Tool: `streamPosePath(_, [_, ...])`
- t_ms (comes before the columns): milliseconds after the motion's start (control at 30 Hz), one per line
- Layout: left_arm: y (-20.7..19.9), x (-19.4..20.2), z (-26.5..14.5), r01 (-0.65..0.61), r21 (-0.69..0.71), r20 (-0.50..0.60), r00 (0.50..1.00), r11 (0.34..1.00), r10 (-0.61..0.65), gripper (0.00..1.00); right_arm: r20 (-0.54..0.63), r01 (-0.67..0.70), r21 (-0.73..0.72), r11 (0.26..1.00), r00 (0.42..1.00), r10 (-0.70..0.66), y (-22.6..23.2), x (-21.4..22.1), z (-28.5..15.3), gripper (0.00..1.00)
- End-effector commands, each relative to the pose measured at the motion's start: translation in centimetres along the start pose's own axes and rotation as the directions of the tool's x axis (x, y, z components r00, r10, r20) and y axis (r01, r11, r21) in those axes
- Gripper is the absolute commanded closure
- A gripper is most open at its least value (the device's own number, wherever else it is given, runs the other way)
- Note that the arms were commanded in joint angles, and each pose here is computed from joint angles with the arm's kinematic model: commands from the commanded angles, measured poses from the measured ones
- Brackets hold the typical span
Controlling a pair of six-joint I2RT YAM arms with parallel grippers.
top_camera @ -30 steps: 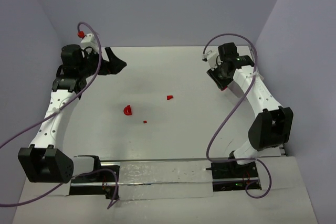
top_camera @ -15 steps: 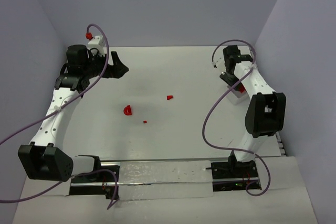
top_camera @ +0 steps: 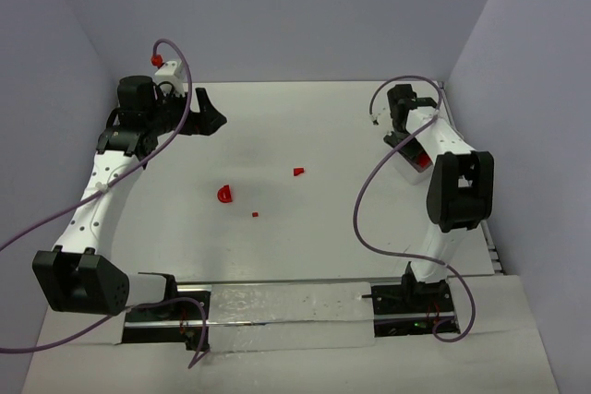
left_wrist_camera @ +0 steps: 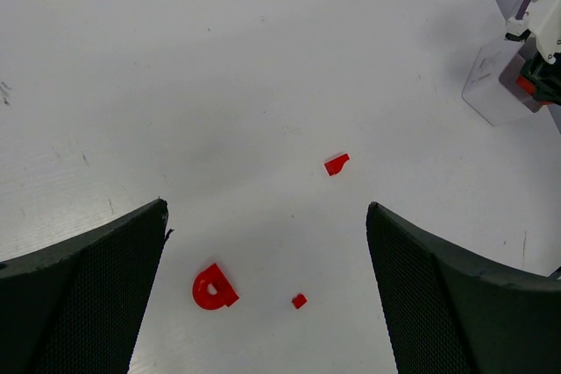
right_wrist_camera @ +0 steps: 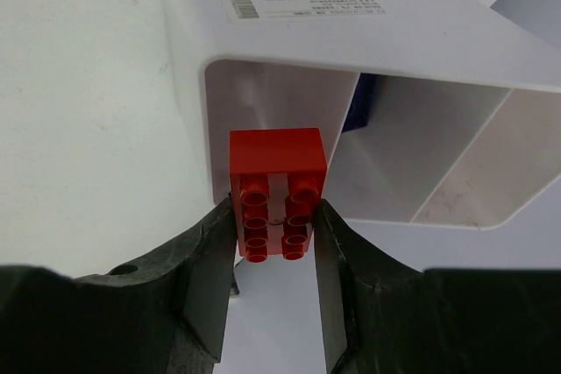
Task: Sort the legos into containers by color
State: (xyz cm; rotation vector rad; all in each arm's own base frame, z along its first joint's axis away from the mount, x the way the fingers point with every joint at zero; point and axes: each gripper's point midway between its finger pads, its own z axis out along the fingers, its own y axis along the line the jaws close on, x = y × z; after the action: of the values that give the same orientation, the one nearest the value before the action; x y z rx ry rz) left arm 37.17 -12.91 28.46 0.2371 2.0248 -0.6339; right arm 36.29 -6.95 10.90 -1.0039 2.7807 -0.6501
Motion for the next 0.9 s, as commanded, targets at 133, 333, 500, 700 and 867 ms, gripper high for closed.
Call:
streamPosePath(133, [-1.1, -2.1, -0.9, -0.033, 0.019, 0.047, 0.998, 0.999, 0.032, 0.01, 0.032, -0.041, 0.054, 0.998, 0.999, 0.039, -1.8, -1.6, 0.2, 0.79])
streamPosePath(333, [-1.0, -2.0, -0.9, -0.033, 0.015, 0.047, 0.998, 0.999, 0.032, 0.01, 0.033, -0.048, 0.07, 0.996, 0.998, 0.045, -2.2, -1.8, 0.4, 0.61])
streamPosePath(500, [-0.7, -1.9, -1.0, -0.035, -0.004, 0.049, 0.998, 0.999, 0.035, 0.01, 0.04, -0.052, 0.077, 0.996, 0.998, 0.049, -2.6, -1.8, -0.1, 0.46])
streamPosePath(700, [-0.4, -1.3, -1.2, -0.048, -0.017, 0.029, 0.998, 0.999, 0.049, 0.01, 0.06, -0.061, 0.062, 0.996, 0.997, 0.058, -2.7, -1.8, -1.4, 0.32])
streamPosePath(867, [-0.4, 1.6, -1.6, -0.142, 0.025, -0.043, 0.989, 0.99, 0.143, 0.01, 0.166, -0.103, -0.016, 0.995, 0.981, 0.104, -2.2, -3.2, -5.3, 0.32])
